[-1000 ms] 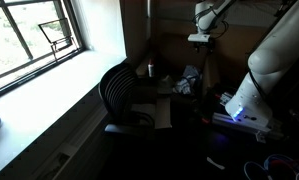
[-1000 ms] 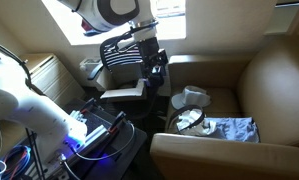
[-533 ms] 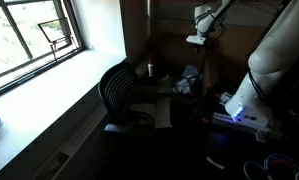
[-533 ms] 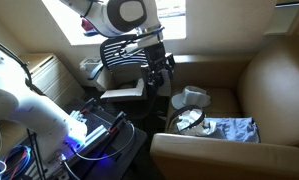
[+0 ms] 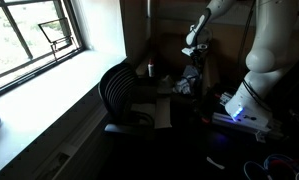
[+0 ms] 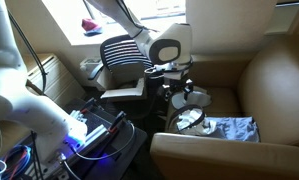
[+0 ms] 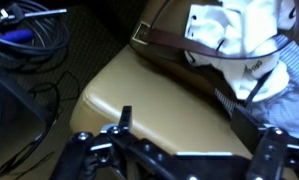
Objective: Remove the belt from the sofa and put it on the backrest of the black chair
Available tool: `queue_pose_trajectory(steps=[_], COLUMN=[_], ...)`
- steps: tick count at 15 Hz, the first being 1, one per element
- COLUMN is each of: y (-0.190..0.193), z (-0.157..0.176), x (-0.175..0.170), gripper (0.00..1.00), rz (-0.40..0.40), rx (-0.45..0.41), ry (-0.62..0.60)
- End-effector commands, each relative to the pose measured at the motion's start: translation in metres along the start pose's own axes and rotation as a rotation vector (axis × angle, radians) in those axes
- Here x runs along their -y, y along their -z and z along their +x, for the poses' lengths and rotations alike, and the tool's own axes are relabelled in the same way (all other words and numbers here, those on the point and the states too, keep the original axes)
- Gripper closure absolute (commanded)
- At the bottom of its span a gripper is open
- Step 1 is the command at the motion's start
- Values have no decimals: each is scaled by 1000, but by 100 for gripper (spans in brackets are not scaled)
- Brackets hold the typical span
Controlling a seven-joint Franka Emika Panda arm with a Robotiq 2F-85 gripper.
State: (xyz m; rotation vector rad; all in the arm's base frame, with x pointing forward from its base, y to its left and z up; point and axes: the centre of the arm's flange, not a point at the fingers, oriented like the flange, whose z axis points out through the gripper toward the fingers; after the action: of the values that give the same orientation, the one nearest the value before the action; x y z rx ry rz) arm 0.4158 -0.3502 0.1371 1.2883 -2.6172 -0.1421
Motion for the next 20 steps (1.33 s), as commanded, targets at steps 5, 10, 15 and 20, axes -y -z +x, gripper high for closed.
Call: queue_pose_trajectory(steps=[5, 10, 15, 20], y=[-29, -80, -149, -173], z=[-14, -14, -18, -18], x=[46, 92, 140, 126], gripper=[0, 0, 0, 0], rz=[-38, 100, 66, 58], rx=[227, 157, 194, 143], ry=[45, -204, -412, -458])
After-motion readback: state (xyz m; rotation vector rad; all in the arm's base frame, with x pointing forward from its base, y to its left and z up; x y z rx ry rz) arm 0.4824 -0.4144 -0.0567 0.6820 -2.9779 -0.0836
